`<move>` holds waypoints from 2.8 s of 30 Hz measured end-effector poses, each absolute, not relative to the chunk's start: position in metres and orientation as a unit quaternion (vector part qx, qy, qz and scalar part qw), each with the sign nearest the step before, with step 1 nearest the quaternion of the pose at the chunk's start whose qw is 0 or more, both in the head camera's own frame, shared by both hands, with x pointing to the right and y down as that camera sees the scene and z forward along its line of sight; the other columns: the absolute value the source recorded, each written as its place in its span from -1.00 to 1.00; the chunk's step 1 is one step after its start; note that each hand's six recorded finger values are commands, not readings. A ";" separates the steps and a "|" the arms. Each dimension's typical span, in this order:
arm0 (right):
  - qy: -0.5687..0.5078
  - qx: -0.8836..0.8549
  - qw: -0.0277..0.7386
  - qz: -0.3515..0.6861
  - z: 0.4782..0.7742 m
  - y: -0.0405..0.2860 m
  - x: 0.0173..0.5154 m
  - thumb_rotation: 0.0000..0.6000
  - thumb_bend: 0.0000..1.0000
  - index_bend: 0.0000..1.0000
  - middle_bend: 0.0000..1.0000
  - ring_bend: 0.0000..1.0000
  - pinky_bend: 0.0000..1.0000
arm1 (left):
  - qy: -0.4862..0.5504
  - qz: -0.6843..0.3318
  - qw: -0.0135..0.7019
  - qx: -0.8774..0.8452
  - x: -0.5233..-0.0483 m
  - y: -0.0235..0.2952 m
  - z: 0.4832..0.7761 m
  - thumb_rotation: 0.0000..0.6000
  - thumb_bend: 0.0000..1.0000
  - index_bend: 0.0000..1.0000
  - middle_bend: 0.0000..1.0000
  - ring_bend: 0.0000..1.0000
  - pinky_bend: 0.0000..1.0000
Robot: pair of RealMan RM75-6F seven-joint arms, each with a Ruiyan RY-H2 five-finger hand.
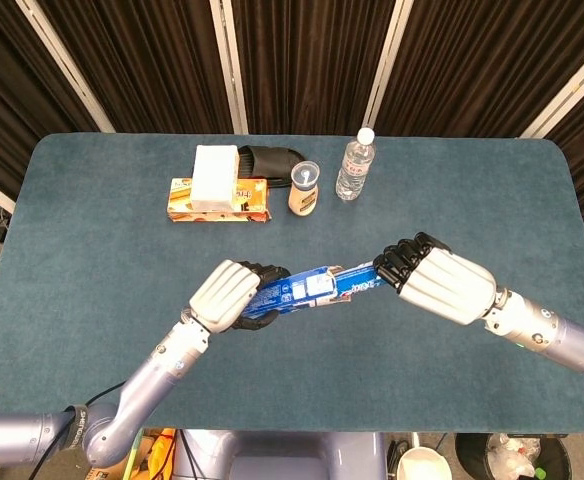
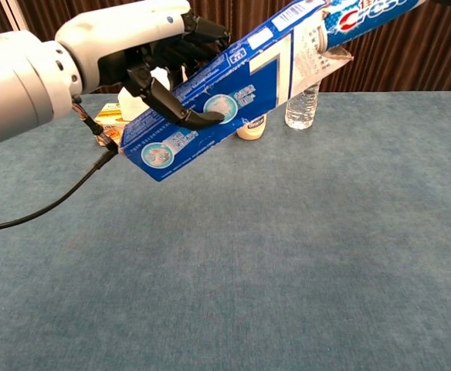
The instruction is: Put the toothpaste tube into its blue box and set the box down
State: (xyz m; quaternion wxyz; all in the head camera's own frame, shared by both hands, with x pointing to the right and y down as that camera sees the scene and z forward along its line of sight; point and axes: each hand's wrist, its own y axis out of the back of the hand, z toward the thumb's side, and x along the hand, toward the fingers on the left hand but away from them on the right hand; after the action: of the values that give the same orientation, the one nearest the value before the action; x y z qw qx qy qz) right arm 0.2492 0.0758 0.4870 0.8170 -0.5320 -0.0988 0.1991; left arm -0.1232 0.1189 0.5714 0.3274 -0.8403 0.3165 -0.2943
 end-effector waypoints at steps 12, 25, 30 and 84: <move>-0.099 -0.530 0.821 0.187 0.488 0.080 0.247 1.00 0.10 0.99 0.69 0.53 0.65 | 0.333 -0.301 0.299 -0.842 -0.105 0.109 0.574 1.00 -0.15 -0.26 0.06 0.04 0.15; -0.152 -0.510 0.826 0.185 0.477 0.077 0.254 1.00 0.10 0.11 0.17 -0.12 -0.14 | 0.374 -0.286 0.285 -0.835 -0.080 0.101 0.571 1.00 -0.15 -0.25 0.06 0.04 0.15; -0.183 -0.500 0.826 0.185 0.472 0.077 0.261 1.00 0.10 -0.04 0.08 -0.23 -0.34 | 0.400 -0.272 0.286 -0.827 -0.074 0.100 0.569 1.00 -0.15 -0.26 0.06 0.04 0.15; -0.259 -0.498 0.809 0.174 0.451 0.080 0.272 1.00 0.02 -0.74 -0.14 -0.48 -0.61 | 0.472 -0.142 0.309 -0.814 -0.055 0.108 0.547 1.00 -0.15 -0.27 0.04 0.04 0.15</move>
State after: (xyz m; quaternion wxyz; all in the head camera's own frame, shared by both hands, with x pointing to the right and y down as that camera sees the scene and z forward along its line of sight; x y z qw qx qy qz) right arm 0.2716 0.0796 0.4514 0.8091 -0.4984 -0.2586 0.1738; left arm -0.0551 0.1077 0.5466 0.3093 -0.8135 0.4717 -0.1415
